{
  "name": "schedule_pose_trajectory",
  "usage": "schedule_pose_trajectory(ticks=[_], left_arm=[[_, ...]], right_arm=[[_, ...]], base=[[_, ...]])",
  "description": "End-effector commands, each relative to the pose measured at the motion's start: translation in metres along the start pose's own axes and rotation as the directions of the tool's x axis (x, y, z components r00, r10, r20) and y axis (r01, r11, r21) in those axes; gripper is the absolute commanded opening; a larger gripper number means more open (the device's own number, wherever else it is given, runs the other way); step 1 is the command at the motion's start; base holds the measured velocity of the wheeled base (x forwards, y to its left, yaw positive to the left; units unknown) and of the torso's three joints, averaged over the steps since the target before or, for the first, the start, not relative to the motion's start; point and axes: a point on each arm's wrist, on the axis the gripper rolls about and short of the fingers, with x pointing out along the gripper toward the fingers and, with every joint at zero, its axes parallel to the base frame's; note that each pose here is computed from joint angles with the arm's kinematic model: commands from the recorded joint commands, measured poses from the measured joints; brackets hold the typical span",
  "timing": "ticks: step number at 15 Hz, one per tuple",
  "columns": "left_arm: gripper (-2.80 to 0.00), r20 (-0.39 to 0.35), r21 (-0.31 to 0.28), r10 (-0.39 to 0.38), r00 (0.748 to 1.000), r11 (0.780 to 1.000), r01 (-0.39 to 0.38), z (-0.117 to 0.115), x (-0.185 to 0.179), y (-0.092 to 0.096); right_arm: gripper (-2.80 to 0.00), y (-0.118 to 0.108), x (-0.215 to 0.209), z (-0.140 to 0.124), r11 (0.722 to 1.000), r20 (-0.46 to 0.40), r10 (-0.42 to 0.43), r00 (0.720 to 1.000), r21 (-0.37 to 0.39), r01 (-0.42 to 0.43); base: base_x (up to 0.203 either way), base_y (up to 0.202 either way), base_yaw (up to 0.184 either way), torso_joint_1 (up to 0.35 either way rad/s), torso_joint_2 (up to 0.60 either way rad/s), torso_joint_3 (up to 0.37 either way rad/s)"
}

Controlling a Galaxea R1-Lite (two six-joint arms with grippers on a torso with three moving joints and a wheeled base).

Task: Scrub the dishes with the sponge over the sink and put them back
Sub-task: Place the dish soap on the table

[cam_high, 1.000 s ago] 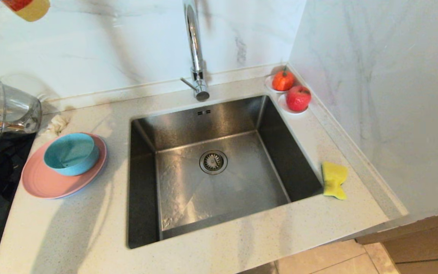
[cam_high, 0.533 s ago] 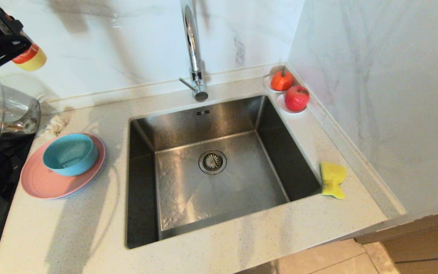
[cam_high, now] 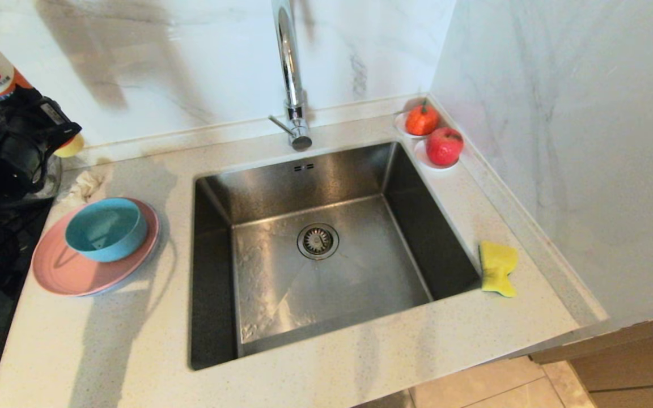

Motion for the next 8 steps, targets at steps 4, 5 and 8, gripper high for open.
schedule_pose_trajectory(ticks=[4, 5, 8], left_arm=[[-2.8, -0.101, 0.04, 0.082, 0.992, 0.996, -0.078, -0.058, 0.025, 0.016], [-2.8, -0.095, 0.033, 0.093, 0.991, 0.995, -0.09, -0.062, 0.028, 0.017], [-2.8, -0.08, 0.027, 0.102, 0.992, 0.995, -0.1, -0.071, 0.036, 0.02]], right_arm=[[-2.8, 0.0, 0.0, 0.0, 1.0, 0.001, 0.001, 1.0, 0.0, -0.001], [-2.8, 0.0, 0.0, 0.0, 1.0, 0.001, 0.001, 1.0, 0.0, -0.001], [-2.8, 0.0, 0.0, 0.0, 1.0, 0.001, 0.001, 1.0, 0.0, -0.001]], base=[[0.0, 0.0, 0.0, 0.0, 0.0, 0.0], [0.0, 0.0, 0.0, 0.0, 0.0, 0.0], [0.0, 0.0, 0.0, 0.0, 0.0, 0.0]])
